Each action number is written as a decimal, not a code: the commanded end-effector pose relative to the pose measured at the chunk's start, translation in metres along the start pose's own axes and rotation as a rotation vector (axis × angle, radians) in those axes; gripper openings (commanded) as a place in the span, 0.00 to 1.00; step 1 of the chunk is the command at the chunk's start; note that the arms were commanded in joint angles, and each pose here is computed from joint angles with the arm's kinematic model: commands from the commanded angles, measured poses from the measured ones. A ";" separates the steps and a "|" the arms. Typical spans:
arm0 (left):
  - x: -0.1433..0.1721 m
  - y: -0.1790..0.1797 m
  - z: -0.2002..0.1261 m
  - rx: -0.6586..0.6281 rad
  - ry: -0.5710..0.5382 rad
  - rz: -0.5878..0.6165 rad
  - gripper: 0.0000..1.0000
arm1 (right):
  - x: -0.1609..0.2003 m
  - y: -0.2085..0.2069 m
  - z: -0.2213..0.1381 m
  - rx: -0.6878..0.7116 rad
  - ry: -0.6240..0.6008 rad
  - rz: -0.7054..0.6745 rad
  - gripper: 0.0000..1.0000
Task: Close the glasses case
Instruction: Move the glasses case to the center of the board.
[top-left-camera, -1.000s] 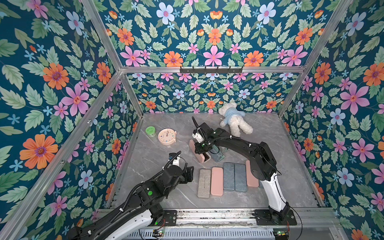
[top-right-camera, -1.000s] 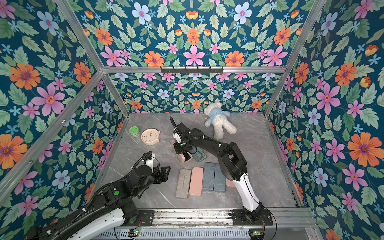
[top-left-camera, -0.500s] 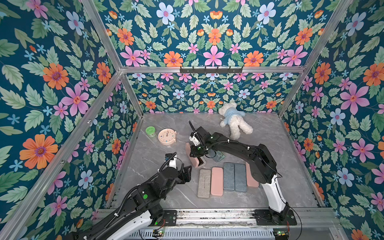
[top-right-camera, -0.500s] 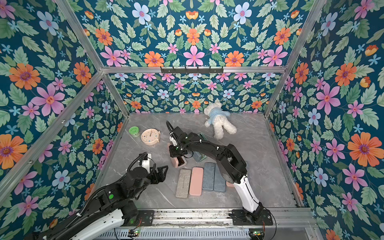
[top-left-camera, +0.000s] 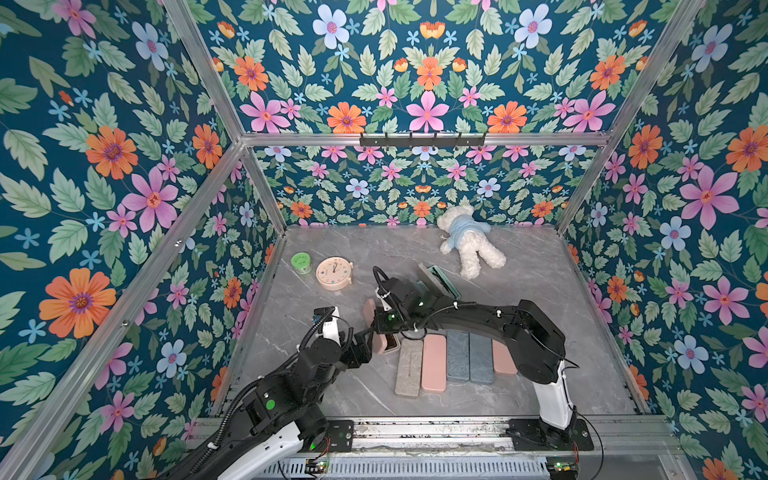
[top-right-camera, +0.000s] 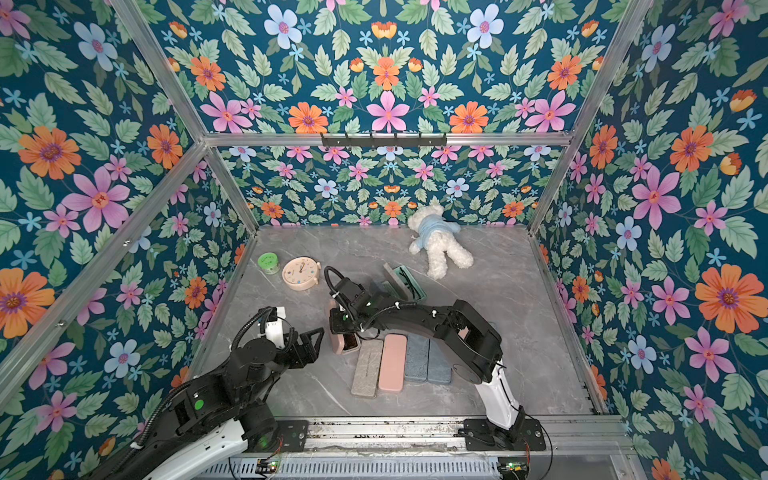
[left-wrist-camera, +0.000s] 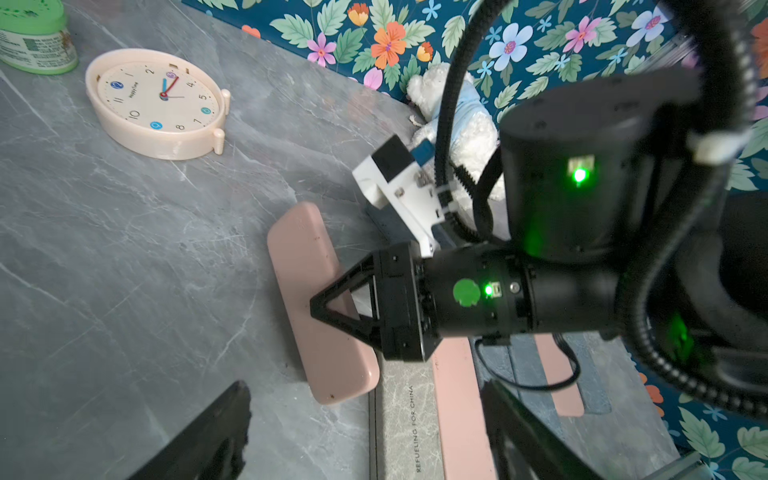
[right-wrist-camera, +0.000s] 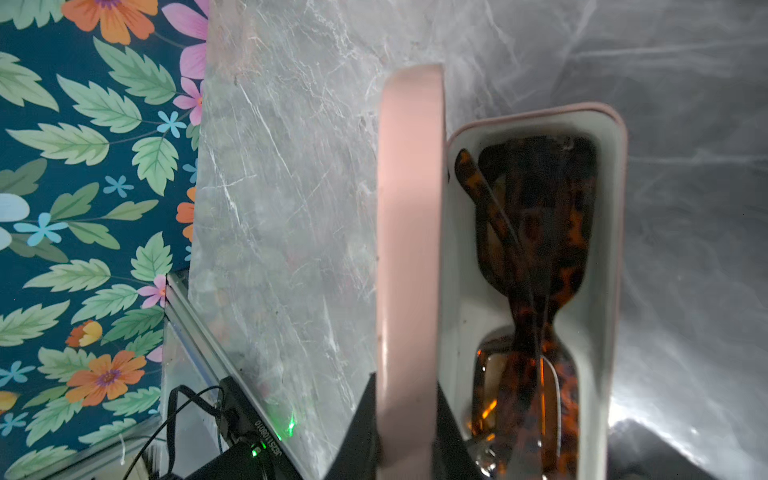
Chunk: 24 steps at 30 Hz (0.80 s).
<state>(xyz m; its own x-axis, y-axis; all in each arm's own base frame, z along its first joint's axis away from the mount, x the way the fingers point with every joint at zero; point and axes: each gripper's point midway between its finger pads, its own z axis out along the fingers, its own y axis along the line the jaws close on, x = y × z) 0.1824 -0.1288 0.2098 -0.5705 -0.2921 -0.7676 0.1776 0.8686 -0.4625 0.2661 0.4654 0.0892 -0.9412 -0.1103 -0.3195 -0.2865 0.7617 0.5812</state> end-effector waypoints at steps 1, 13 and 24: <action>-0.003 0.005 -0.004 -0.025 -0.006 -0.003 0.89 | -0.012 0.019 -0.003 -0.057 -0.105 0.074 0.01; -0.003 0.005 -0.011 -0.005 0.001 -0.010 0.88 | 0.020 0.040 -0.005 -0.053 -0.141 0.141 0.02; 0.001 0.005 -0.009 -0.001 0.009 -0.009 0.88 | 0.052 0.034 0.005 -0.011 -0.174 0.237 0.02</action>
<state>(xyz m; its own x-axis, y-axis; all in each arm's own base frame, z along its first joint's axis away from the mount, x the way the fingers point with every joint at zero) 0.1752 -0.1215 0.2100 -0.5819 -0.2824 -0.7626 0.1789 0.8703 -0.4588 0.2017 0.4854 0.0772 -0.9523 0.0879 -0.2922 -0.1197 0.7731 0.6228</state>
